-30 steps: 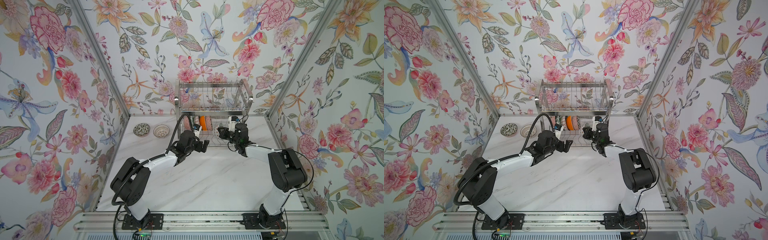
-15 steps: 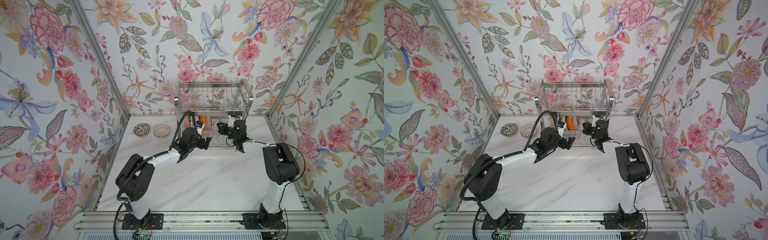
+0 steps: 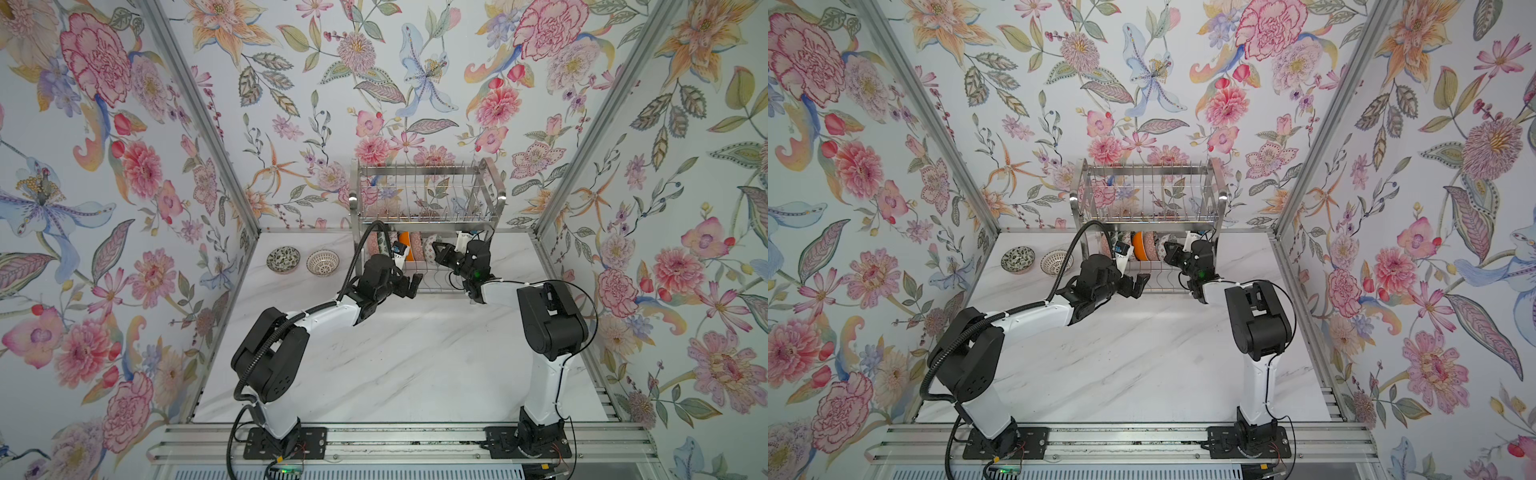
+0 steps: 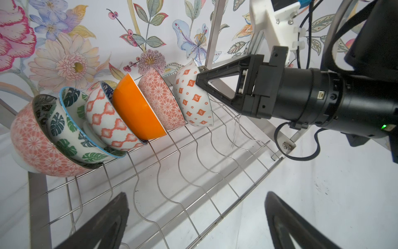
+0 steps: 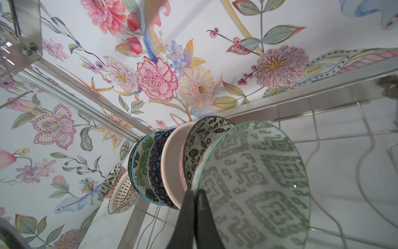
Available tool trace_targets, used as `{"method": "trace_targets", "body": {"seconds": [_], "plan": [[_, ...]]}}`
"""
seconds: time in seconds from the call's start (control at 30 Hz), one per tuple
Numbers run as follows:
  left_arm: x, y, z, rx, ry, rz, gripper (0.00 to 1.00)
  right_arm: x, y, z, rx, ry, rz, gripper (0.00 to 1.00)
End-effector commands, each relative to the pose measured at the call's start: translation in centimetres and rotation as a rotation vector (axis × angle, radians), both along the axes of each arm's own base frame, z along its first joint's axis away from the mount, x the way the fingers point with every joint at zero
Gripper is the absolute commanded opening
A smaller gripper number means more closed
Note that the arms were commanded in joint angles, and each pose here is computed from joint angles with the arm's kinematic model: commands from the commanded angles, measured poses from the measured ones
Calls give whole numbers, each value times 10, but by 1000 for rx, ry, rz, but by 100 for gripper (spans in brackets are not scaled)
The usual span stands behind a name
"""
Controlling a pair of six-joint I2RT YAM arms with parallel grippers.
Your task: Load the bowls into the dish rack
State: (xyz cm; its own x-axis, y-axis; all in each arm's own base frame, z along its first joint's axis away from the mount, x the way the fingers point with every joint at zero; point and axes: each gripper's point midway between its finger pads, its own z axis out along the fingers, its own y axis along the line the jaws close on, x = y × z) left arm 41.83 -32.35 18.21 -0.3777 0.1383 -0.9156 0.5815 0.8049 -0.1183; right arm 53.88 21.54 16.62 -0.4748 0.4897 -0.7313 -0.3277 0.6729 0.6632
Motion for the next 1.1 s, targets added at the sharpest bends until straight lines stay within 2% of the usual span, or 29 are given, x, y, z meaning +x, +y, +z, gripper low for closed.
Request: {"method": "trace_targets", "body": {"seconds": [0.0,0.43,1.07], "plan": [[7,0,2,18,-18,-4,99,12,1,27,74,-81,8,0],[8,3,-8,53,-9,6,99,21,3,16,147,-79,13,0],[9,4,-11,68,-2,9,99,28,8,24,238,-107,40,0]]}}
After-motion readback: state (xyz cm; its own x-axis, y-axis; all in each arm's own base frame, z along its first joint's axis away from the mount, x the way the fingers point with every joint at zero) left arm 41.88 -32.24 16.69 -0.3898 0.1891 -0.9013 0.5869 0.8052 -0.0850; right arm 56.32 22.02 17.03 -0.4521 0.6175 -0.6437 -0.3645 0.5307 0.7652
